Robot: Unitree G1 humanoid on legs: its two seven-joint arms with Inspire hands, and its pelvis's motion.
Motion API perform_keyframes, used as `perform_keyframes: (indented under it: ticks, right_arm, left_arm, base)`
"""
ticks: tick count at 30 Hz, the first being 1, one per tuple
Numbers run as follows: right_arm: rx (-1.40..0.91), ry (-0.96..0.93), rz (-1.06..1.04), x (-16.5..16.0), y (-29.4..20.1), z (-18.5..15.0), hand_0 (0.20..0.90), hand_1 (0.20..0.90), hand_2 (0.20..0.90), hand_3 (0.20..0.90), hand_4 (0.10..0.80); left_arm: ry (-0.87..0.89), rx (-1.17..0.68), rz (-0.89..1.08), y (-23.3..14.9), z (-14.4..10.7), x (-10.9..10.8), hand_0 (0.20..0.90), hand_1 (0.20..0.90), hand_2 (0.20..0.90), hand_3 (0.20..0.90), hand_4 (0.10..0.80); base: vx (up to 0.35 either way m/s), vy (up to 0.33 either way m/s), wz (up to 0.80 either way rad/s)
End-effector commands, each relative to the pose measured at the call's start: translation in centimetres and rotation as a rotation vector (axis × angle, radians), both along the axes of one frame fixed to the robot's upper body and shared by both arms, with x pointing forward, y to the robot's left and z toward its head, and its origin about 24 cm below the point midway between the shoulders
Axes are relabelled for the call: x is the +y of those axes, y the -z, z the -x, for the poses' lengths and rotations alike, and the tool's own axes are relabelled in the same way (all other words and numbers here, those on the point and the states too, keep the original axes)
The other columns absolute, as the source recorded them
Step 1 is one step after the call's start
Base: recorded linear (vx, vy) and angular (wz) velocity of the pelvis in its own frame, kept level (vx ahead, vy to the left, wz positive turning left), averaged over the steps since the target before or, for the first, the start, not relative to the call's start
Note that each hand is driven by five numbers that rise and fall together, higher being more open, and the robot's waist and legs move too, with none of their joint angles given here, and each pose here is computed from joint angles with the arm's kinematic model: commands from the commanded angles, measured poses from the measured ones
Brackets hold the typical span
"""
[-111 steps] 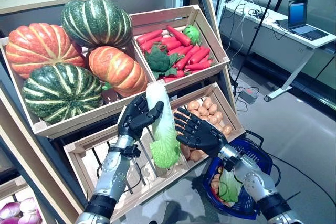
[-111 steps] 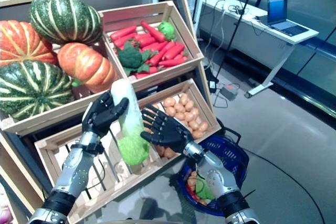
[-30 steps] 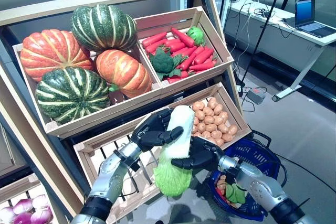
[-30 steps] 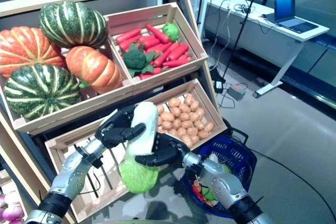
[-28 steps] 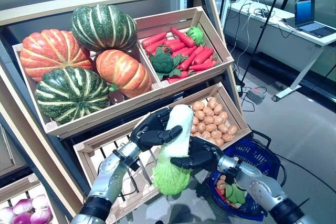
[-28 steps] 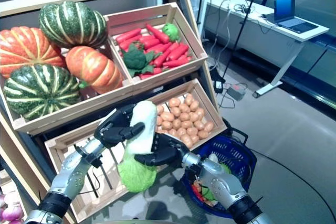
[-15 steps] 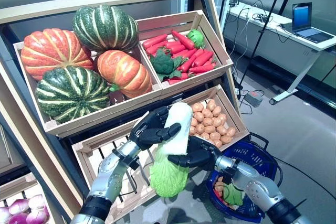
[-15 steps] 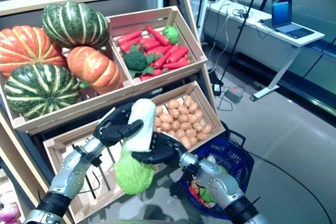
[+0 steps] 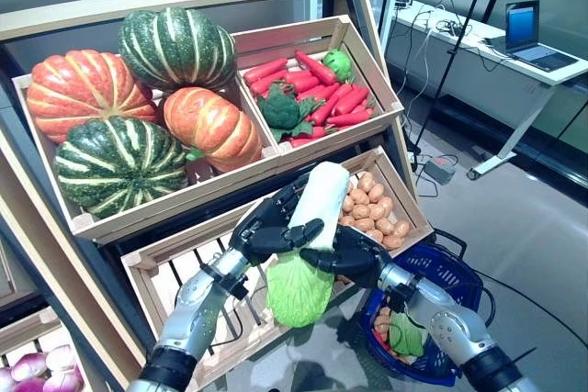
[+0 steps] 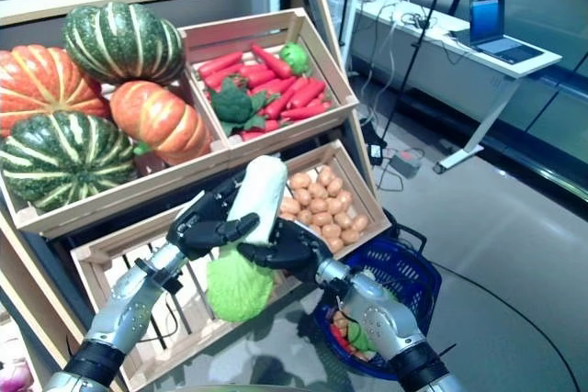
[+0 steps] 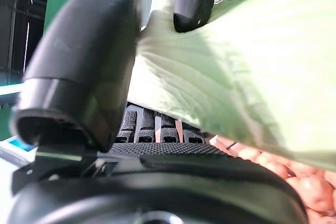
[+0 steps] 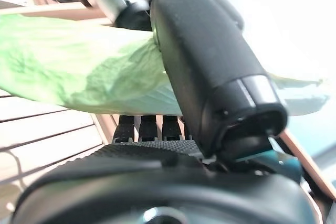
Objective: Put vegetables into the basket
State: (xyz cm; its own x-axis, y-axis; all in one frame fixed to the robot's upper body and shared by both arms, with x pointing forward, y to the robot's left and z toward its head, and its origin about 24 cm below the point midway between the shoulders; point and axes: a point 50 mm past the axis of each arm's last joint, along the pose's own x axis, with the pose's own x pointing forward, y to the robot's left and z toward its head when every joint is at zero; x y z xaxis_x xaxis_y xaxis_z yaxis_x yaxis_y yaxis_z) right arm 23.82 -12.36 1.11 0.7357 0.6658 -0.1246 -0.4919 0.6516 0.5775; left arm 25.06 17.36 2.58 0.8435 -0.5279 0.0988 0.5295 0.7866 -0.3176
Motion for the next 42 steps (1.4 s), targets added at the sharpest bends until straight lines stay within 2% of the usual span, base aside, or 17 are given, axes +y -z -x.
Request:
perform_keyframes:
  ticks: [1, 11, 20, 26, 32, 36, 42]
  right_arm:
    - [-0.341, 0.204, -0.31, -1.6, -7.0, -3.2, 0.3, 0.3, 0.3, 0.3, 0.4]
    - [-0.142, 0.508, -0.103, -6.8, -0.9, -0.3, 0.3, 0.3, 0.3, 0.3, 0.4]
    - [-0.09, 0.832, 0.16, -11.8, 0.7, 0.8, 0.3, 0.3, 0.3, 0.3, 0.4]
    - [-0.19, 0.927, 0.295, -13.3, -1.1, -1.7, 0.3, 0.3, 0.3, 0.3, 0.4]
    - [-0.13, 1.098, 0.488, -15.4, -2.1, -4.6, 0.3, 0.3, 0.3, 0.3, 0.4]
    - [-0.086, 1.19, 0.536, -16.5, -3.1, -6.4, 0.3, 0.3, 0.3, 0.3, 0.4]
    - [-0.14, 1.265, 0.542, -18.2, -7.0, -9.1, 0.3, 0.3, 0.3, 0.3, 0.4]
  left_arm:
    - [-0.103, -0.061, -0.018, -0.3, -0.3, 1.5, 0.9, 0.9, 0.9, 0.9, 0.8]
    - [-0.3, -0.051, -0.002, 0.1, 1.6, 5.3, 0.9, 0.9, 0.9, 0.9, 0.8]
    - [-0.385, -0.011, -0.011, 0.6, 2.7, 6.9, 0.9, 0.9, 0.9, 0.9, 0.8]
    - [-0.394, -0.021, 0.005, 0.3, 1.1, 5.7, 0.9, 0.9, 0.9, 0.9, 0.8]
    - [-0.371, 0.015, -0.003, 0.8, 0.1, 4.7, 0.9, 0.9, 0.9, 0.9, 0.8]
    - [-0.338, -0.004, 0.006, 0.4, -1.0, 3.9, 0.9, 0.9, 0.9, 0.9, 0.8]
    - [-0.329, -0.121, 0.05, -2.4, -3.5, 2.1, 0.9, 0.9, 0.9, 0.9, 0.8]
  base:
    - [0.007, -0.017, -0.09]
    - [0.021, -0.021, -0.21]
    - [0.036, -0.021, -0.14]
    - [-0.078, -0.014, -0.06]
    - [-0.073, -0.069, 0.02]
    - [-0.123, -0.082, 0.11]
    - [-0.224, -0.059, 0.12]
